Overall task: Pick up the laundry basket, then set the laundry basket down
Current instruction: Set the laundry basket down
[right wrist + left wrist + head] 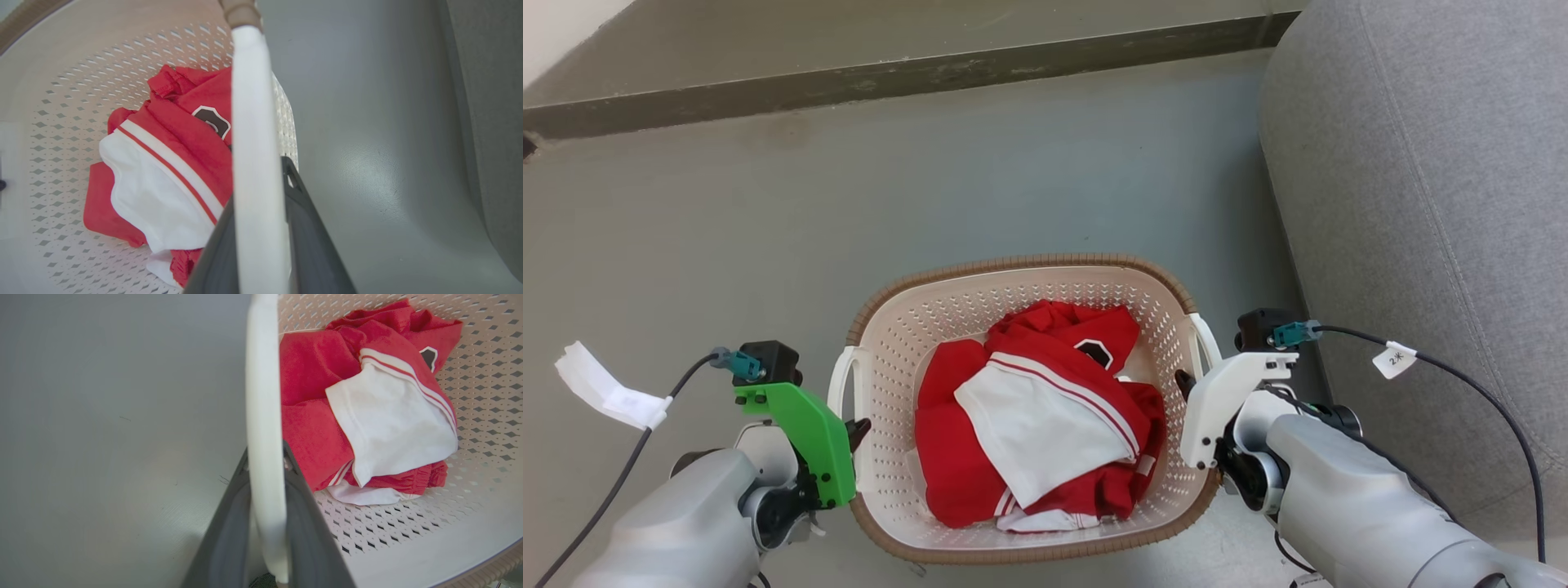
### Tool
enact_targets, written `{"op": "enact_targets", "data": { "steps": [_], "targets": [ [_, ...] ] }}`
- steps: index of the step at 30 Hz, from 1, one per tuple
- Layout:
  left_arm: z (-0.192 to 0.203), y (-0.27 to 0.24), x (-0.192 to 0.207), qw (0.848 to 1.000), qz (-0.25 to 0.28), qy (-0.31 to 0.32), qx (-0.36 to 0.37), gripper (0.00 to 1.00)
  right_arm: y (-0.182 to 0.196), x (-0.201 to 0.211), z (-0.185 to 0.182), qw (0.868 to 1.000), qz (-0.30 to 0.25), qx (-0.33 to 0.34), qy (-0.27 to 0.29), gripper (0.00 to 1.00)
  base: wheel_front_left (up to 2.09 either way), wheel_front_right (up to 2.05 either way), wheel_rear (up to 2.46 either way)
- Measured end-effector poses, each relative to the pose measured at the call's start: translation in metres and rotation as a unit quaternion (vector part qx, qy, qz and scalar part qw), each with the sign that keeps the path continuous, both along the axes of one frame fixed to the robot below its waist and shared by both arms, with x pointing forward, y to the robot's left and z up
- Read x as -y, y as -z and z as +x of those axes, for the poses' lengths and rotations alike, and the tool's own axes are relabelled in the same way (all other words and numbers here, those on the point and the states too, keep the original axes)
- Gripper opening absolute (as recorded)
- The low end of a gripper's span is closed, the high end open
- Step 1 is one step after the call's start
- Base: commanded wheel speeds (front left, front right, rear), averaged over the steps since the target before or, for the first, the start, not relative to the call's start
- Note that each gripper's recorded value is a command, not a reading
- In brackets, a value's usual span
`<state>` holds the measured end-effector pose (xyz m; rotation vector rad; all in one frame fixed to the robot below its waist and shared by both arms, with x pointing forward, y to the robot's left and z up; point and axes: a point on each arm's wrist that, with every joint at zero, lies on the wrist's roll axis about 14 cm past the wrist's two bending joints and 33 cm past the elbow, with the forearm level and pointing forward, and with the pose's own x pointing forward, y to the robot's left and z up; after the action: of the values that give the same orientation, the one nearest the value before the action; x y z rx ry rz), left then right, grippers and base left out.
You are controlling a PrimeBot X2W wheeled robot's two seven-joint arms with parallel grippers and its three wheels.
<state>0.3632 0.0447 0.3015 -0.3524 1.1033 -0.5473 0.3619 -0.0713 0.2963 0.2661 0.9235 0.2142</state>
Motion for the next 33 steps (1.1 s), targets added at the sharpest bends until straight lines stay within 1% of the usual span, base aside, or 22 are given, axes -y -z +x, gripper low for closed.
{"op": "enact_targets", "data": {
  "steps": [6, 10, 15, 23, 33],
  "targets": [
    [0.004, 0.005, -0.004, 1.0, -0.003, -0.01, 0.0, 0.0, 0.004, -0.004, 0.003, 1.0, 0.005, 0.0, 0.0, 0.0, 0.0, 0.0, 0.0],
    [0.009, 0.009, -0.003, 1.0, -0.016, -0.025, -0.007, 0.0, 0.008, -0.003, 0.008, 1.0, 0.003, 0.0, 0.003, 0.0, 0.0, 0.0, 0.0],
    [0.011, 0.019, -0.007, 0.999, -0.016, -0.027, -0.016, 0.0, 0.017, -0.007, 0.01, 1.0, 0.005, -0.006, 0.0, 0.0, 0.0, 0.0, 0.0],
    [0.023, 0.032, -0.011, 0.999, -0.026, -0.035, -0.024, 0.0, 0.03, -0.01, 0.026, 1.0, 0.007, -0.004, 0.003, 0.0, 0.0, 0.0, 0.0],
    [0.038, 0.054, -0.015, 0.997, -0.041, -0.054, -0.03, 0.0, 0.056, -0.013, 0.044, 1.0, 0.006, -0.005, 0.007, 0.0, 0.0, 0.0, 0.0]
  ]
}}
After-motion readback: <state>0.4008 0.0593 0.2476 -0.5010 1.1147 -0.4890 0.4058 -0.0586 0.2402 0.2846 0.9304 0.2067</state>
